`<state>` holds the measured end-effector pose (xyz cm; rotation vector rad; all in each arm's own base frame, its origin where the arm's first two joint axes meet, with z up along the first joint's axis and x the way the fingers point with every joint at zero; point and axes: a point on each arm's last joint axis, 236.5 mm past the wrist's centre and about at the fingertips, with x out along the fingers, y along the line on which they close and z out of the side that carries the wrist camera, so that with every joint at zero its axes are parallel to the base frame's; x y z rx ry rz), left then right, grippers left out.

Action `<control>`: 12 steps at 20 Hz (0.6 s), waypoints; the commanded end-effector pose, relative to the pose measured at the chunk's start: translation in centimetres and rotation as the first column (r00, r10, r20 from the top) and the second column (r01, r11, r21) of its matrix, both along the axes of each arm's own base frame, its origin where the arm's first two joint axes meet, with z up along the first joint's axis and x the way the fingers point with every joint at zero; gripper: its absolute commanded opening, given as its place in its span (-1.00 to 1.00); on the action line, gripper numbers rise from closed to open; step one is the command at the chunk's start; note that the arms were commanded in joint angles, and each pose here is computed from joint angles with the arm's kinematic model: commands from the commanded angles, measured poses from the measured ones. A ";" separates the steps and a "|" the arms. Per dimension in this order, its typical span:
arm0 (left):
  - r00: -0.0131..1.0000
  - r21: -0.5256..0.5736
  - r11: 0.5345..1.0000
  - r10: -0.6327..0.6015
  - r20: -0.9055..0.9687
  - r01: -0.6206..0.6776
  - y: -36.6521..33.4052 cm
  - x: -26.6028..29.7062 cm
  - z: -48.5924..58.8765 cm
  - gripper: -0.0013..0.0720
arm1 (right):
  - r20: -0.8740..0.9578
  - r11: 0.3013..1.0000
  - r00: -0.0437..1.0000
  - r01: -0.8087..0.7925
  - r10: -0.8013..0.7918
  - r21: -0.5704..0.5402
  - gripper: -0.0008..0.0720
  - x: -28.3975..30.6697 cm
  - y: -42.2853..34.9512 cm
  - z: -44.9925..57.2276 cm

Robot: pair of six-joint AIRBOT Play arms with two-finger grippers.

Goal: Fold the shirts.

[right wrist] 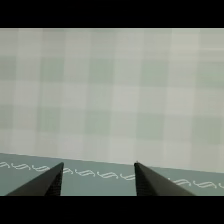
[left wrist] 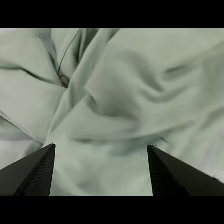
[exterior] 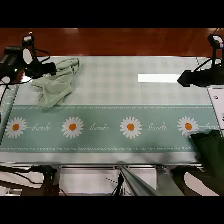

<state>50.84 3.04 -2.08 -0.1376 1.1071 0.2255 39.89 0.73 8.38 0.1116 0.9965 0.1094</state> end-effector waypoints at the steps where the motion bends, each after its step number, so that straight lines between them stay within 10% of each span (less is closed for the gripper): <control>1: 0.993 -0.042 0.998 0.040 -0.108 -0.045 0.6 -0.7 -5.5 1.00 | -0.003 1.000 1.000 -0.001 0.001 0.000 0.47 0.0 0.0 -0.1; 4: 0.981 -0.039 0.998 0.043 -0.187 -0.051 0.6 -1.9 -7.9 0.82 | -0.007 1.000 1.000 -0.002 0.002 0.001 0.47 -0.1 0.1 -0.1; 6: 0.975 -0.029 0.999 0.020 -0.220 -0.027 0.7 -2.5 -7.8 -0.59 | -0.011 1.000 1.000 -0.003 0.003 0.001 0.47 -0.2 0.1 -0.2; 7: 0.972 -0.023 1.000 0.006 -0.233 -0.012 0.8 -2.7 -7.3 -0.89 | -0.011 1.000 1.000 -0.003 0.003 0.001 0.47 -0.2 0.1 -0.2; 12: 0.998 -0.027 0.999 -0.022 -0.055 0.020 -0.9 0.6 3.1 -0.89 | -0.012 1.000 1.000 -0.003 0.003 0.001 0.47 -0.2 0.1 -0.2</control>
